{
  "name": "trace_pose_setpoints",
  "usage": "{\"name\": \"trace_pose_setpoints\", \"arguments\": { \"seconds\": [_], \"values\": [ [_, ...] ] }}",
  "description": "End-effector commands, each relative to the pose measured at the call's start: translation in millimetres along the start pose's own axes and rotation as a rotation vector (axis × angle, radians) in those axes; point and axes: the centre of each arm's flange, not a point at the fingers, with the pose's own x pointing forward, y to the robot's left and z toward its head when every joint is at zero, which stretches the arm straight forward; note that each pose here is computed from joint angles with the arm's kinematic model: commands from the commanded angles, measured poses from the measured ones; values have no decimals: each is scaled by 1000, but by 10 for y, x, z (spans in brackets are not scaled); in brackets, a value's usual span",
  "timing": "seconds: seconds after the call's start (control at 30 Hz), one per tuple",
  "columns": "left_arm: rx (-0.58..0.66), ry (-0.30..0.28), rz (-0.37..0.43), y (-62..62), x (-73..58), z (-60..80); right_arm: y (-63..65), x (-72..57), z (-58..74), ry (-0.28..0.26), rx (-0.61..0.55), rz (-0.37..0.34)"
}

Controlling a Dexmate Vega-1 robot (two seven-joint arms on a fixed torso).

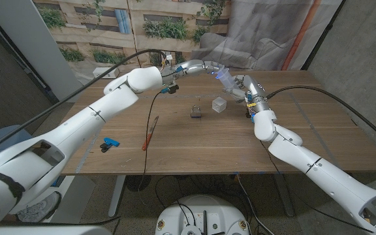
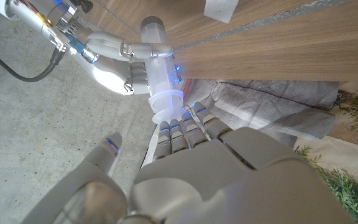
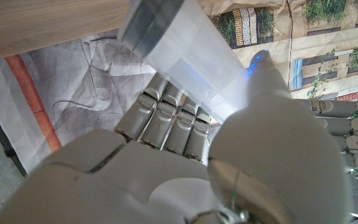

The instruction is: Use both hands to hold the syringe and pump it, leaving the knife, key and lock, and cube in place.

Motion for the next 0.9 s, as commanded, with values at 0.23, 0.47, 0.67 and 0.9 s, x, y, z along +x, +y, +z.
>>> {"name": "trace_pose_setpoints", "arguments": {
  "seconds": [0.23,0.47,0.67,0.9],
  "values": [
    [21,-5,-3,16,31,14,18,3,0,3,20,-9],
    [49,-10,36,63,-22,62,29,-24,-15,12,28,-10],
    [78,-5,70,135,-89,97,37,-36,-23,13,39,-10],
    [117,19,120,219,-189,102,28,-50,-36,13,71,-9]
  ]
}}
